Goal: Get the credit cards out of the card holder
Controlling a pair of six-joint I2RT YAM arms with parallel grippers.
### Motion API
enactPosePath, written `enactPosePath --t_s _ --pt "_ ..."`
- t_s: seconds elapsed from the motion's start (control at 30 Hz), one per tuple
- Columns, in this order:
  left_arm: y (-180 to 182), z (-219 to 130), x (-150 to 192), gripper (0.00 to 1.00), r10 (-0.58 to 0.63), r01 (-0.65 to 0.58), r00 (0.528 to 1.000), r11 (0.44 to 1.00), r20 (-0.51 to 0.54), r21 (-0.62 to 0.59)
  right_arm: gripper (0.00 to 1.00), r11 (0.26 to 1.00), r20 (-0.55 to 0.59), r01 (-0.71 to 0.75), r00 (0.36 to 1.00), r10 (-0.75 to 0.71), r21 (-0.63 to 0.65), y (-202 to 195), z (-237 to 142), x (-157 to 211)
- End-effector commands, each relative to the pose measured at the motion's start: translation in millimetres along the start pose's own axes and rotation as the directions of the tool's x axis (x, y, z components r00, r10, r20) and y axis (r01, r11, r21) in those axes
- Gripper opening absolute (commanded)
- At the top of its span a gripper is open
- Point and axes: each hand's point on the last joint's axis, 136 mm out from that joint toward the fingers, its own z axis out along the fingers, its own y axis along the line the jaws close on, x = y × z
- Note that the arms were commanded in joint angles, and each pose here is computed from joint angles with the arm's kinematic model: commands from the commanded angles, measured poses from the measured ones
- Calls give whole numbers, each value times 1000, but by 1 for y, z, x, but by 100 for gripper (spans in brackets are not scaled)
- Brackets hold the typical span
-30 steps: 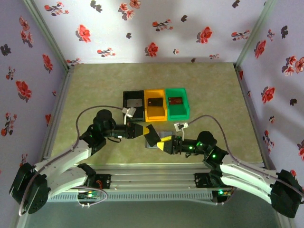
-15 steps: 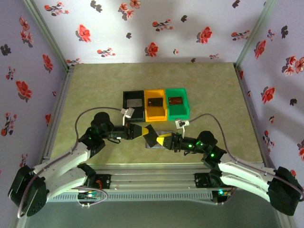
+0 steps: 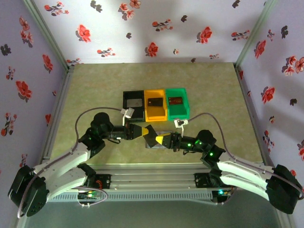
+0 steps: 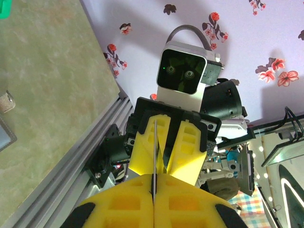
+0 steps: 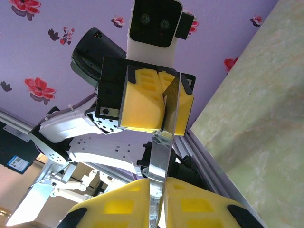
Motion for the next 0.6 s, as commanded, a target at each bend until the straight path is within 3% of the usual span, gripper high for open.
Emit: enactPosePath --t_s 0.0,0.17,0.33,0.47,0.5,0.57 --pt "-6 -2 2 0 24 -24 1000 999 -2 24 13 996 17 36 999 -35 -82 25 1 -11" --pt "-8 -4 1 0 29 -29 1000 999 4 26 0 996 19 39 999 -38 -82 25 0 -11" --pt "-13 -5 0 0 42 -42 999 998 0 42 0 997 13 40 999 -40 -70 21 0 -10" --pt "-20 -10 0 49 53 -52 998 998 -27 33 0 997 -12 37 999 -38 -71 20 -1 -8" --pt "-22 -12 0 58 57 -56 998 998 -36 21 0 997 -24 35 999 -37 -71 19 -2 -7" --pt "-26 -18 2 63 78 -79 995 997 -66 -17 0 997 -53 33 998 -37 -75 19 -3 -4"
